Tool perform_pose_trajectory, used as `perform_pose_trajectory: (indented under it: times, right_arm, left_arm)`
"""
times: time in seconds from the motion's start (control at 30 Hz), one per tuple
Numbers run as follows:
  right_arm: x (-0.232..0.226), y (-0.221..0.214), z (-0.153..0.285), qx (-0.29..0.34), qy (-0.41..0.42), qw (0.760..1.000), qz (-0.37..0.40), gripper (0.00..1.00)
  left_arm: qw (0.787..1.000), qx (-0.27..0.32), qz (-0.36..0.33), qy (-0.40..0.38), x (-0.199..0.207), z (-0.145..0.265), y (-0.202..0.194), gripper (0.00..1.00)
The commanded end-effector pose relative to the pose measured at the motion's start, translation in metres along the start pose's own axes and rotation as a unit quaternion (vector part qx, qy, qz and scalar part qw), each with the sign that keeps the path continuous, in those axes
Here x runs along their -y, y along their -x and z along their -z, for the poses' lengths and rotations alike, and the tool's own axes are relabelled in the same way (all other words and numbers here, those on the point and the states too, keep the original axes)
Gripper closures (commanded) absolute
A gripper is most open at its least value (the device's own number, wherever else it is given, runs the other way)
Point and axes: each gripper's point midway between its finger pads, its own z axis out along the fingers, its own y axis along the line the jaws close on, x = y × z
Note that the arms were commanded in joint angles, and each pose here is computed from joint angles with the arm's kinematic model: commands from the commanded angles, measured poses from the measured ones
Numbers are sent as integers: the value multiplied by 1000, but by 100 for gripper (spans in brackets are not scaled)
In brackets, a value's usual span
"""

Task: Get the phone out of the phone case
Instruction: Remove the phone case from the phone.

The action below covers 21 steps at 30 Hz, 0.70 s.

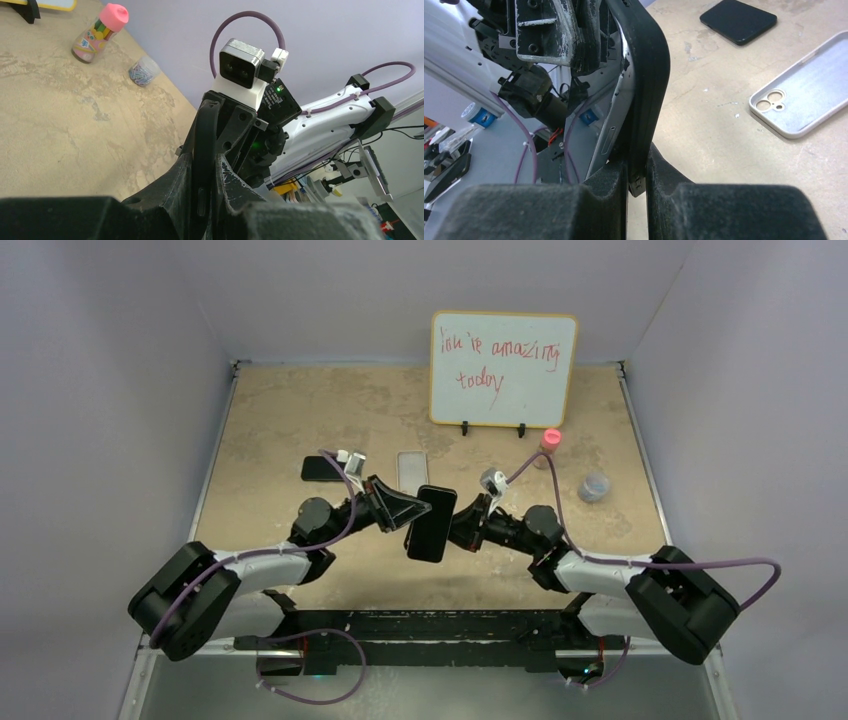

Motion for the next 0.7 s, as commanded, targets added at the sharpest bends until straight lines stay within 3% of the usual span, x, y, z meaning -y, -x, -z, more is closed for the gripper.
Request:
perform_pose_trajectory:
  times: [0.0,0.1,0.3,0.67]
  right_arm:
    - [-18,108,-2,184,5,978,97,95]
    - [-11,103,0,168,-8,981,93,100]
    - [11,73,4,96,-57,992,65,100]
    - [55,4,34,15,-186,980,-63,100]
  left_arm:
    - [985,-148,88,16,-11,15,-78,100]
    - [984,-154,83,46,-28,11,-83,100]
    - [971,-161,46,169,-83,6,-85,78]
    - [946,-186,35,261,-134,6,-98,48]
